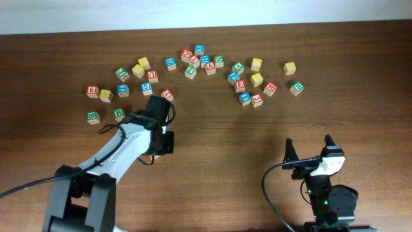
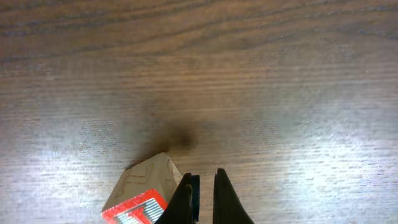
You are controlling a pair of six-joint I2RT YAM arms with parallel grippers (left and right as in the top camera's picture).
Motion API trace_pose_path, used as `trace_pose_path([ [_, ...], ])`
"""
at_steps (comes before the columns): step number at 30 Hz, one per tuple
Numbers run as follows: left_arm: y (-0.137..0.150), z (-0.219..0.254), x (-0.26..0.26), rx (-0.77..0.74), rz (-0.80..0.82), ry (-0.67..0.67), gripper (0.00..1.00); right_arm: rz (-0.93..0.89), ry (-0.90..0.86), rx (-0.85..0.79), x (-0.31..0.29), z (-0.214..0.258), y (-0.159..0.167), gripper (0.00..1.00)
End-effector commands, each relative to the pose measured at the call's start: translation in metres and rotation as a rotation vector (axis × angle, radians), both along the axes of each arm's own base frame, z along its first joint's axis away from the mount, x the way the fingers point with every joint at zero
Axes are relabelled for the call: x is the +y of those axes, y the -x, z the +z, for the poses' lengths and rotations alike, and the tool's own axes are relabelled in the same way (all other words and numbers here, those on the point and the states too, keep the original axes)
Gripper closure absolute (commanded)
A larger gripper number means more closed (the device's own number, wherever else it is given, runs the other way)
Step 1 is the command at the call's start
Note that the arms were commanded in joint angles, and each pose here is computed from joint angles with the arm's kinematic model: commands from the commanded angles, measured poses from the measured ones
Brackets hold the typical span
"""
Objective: Spell out ICRA
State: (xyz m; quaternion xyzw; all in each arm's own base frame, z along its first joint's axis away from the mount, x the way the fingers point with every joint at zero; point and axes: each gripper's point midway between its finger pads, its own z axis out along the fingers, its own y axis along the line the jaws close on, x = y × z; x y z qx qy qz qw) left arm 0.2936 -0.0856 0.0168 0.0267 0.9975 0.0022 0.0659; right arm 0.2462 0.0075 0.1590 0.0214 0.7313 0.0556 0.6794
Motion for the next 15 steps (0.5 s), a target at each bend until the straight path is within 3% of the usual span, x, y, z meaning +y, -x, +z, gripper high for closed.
trace_pose_path([
  [1,-0.002,0.007,-0.001,-0.008,0.006,0.003,0.97,-0.008,-0.003,0.005,-0.002,-0.003,0.0,0.02],
  [15,0.002,0.007,0.015,0.002,0.014,-0.083,0.92,-0.008,-0.003,0.005,-0.002,-0.003,0.0,0.02],
])
